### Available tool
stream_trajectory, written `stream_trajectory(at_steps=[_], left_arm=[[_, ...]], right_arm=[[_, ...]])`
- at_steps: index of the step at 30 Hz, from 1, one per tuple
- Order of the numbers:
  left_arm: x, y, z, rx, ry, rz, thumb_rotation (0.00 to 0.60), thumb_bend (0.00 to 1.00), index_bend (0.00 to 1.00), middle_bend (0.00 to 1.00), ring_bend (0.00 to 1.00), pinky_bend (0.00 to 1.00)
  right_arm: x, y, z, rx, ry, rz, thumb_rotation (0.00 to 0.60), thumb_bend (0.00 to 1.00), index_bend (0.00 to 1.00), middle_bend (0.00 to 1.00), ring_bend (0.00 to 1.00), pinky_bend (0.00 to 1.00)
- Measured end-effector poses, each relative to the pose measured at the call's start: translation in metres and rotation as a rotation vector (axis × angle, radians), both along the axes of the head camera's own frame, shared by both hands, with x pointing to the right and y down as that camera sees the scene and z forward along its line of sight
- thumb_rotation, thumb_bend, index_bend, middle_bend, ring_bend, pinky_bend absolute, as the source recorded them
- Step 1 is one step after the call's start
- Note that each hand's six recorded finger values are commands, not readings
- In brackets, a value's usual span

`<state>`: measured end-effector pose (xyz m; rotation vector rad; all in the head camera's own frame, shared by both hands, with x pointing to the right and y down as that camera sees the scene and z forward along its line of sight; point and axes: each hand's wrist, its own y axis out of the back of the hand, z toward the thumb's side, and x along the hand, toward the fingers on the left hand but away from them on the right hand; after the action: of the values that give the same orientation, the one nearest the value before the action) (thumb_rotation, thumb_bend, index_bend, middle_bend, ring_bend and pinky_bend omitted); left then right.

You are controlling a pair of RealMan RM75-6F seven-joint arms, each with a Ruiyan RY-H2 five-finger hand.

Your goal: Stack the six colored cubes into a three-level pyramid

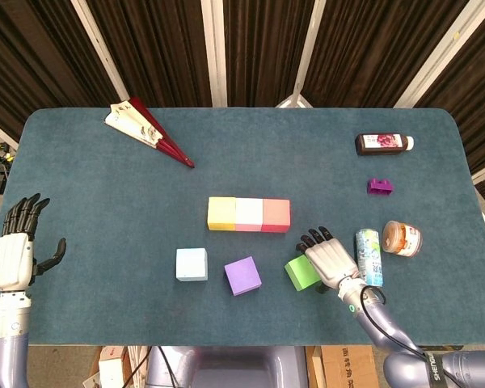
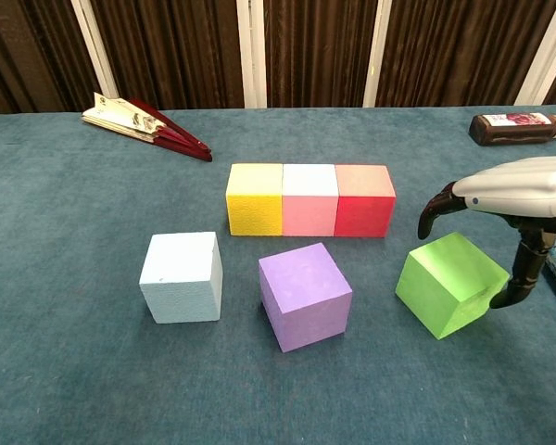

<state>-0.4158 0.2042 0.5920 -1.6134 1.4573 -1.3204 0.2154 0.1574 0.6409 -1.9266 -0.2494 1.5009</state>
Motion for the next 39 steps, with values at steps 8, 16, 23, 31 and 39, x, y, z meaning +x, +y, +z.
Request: stream_trajectory(at_steps=[8,16,23,31,39], left_arm=[[0.000,0.000,0.003,-0.012,0.000,-0.010,0.600,0.48,0.14,0.05,0.00,0.00],[-0.001,-0.001,0.005,-0.027,0.006,-0.029,0.600,0.48,0.14,0.04,0.00,0.00],[-0.003,-0.001,0.003,-0.016,0.007,-0.031,0.600,0.48,0.14,0.04,0.00,0.00],[-0.002,0.000,0.003,-0.022,0.002,-0.028,0.600,0.48,0.14,0.04,0.00,0.00],[-0.003,-0.001,0.002,-0.016,0.002,-0.035,0.600,0.48,0.14,0.04,0.00,0.00]], right_arm=[[-0.006,0.002,-0.004,0.006,-0.022,-0.013,0.600,0.03,0.26,0.25,0.09,0.02],[-0.011,0.003,-0.005,0.004,-0.030,-0.023,0.600,0.05,0.27,0.26,0.10,0.02],[-0.013,0.000,-0.003,0.008,-0.023,-0.018,0.600,0.09,0.30,0.29,0.13,0.02],[-0.014,-0.001,0.002,0.003,-0.014,-0.020,0.600,0.10,0.30,0.29,0.13,0.02],[-0.015,-0.002,0.004,0.003,-0.016,-0.022,0.600,0.14,0.35,0.32,0.17,0.02]])
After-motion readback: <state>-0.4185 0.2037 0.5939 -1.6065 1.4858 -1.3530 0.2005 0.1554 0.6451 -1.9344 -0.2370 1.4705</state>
